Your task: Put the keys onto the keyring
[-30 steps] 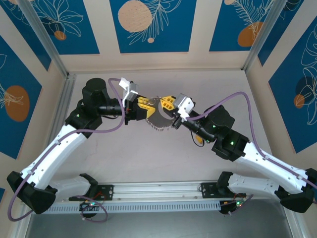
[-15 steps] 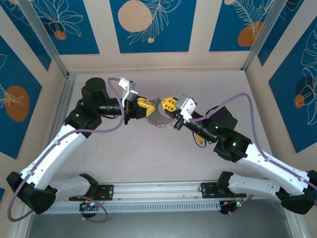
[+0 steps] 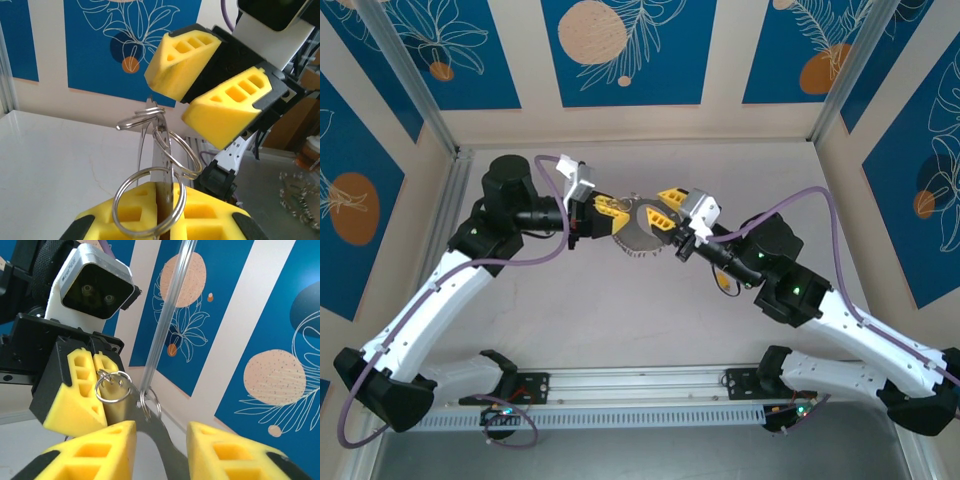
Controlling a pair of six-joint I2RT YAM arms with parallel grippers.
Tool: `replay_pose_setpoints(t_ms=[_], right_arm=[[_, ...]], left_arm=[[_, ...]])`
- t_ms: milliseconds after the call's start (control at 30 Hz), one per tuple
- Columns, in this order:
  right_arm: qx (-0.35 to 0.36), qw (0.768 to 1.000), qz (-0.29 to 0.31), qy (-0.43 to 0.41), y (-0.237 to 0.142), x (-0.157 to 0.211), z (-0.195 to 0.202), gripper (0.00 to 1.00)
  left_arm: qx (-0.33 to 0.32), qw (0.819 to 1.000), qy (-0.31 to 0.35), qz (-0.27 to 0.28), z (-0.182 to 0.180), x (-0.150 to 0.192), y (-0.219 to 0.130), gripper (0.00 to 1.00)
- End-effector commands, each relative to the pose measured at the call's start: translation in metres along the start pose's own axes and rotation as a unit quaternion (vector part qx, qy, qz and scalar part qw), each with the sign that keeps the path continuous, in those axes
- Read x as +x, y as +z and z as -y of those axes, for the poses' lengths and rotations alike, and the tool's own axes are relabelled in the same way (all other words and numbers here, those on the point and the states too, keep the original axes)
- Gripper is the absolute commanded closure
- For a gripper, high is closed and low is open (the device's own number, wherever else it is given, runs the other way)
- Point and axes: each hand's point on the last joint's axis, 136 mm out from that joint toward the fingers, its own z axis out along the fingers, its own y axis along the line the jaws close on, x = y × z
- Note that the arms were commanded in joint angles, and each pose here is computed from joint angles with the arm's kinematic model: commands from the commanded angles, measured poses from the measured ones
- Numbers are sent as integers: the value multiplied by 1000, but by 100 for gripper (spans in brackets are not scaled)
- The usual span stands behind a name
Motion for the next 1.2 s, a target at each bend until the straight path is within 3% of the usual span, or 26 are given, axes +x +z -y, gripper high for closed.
replay_pose_setpoints(t_ms=[0, 267, 567, 900, 1167], right_arm=[[-8, 1000, 27, 9, -12, -12, 1, 61], [-48, 998, 42, 14, -43, -3, -12, 53], [-41, 999, 1, 31, -59, 32, -15, 54], [-39, 998, -26, 37, -46, 52, -13, 58], [-33, 998, -15, 46, -34, 51, -9, 59]], left_arm=[[24, 999, 21, 41, 10, -33, -12, 100], [43, 995, 13, 85, 16, -56, -29, 100], [62, 992, 9, 108, 23, -72, -39, 100], [61, 992, 7, 112, 23, -74, -40, 100], [63, 992, 8, 112, 26, -74, -41, 100]])
